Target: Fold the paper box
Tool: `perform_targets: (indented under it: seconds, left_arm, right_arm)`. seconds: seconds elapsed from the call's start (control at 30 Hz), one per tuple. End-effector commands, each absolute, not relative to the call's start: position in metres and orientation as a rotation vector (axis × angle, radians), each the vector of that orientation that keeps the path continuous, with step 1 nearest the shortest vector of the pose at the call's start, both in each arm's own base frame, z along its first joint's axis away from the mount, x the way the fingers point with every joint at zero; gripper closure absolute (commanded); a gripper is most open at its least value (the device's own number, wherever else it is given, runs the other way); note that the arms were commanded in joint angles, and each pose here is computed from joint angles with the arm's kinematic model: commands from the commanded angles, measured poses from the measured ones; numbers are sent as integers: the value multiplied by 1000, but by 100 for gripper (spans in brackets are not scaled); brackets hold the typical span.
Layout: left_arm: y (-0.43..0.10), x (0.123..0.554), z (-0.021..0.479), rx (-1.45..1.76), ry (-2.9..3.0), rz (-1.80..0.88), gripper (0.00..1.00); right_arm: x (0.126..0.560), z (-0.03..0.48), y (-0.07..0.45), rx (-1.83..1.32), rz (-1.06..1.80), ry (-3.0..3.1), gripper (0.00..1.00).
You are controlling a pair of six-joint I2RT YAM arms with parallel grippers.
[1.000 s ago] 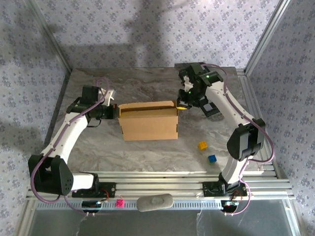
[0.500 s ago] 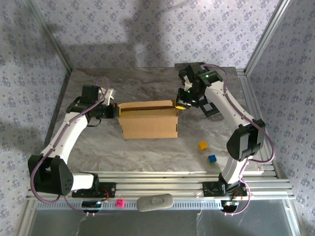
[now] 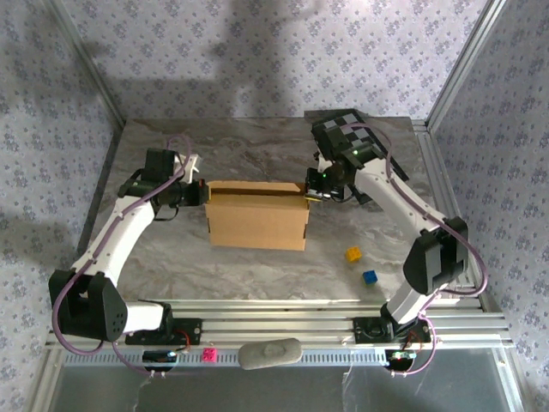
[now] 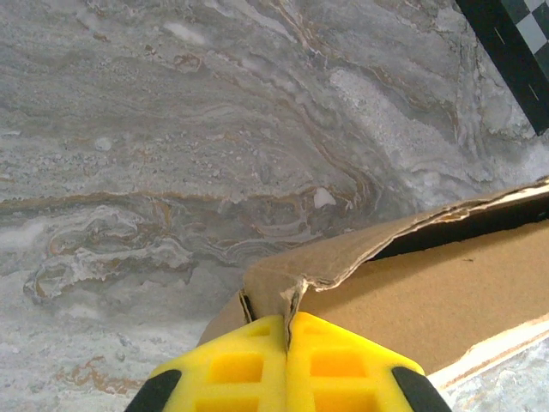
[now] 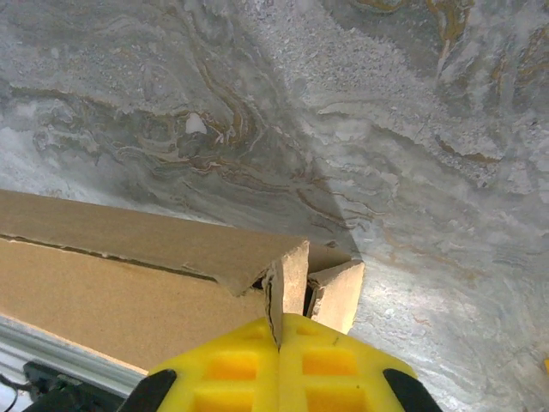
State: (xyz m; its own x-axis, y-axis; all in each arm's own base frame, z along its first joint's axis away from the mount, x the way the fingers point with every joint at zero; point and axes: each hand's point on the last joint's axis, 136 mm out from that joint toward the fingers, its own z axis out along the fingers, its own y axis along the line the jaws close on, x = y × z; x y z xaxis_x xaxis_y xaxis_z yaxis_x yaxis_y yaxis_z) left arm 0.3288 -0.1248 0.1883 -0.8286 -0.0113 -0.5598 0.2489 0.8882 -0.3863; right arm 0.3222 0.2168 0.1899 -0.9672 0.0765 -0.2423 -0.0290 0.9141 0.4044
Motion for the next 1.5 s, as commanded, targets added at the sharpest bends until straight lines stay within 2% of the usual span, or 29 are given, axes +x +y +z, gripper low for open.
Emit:
perform_targets:
  seconds: [0.0, 0.47, 0.8, 1.2, 1.47]
  left_arm:
    - [-129, 334, 192, 139, 2441, -619, 100]
    - [-123, 337, 181, 2, 2416, -602, 100]
    - [-114, 339, 174, -142, 2362, -598, 100]
    - [-111, 342, 168, -272, 2307, -635, 100]
    - [-111, 343, 167, -268, 2288, -645, 100]
  right_arm:
    - [328, 200, 216, 38, 573, 2713, 100]
    - [317, 188, 214, -9, 523, 2633, 100]
    - [301, 176, 210, -107, 384, 2527, 100]
    - [297, 180, 216, -116, 376, 2500, 100]
    - [293, 205, 227, -104, 489, 2522, 66]
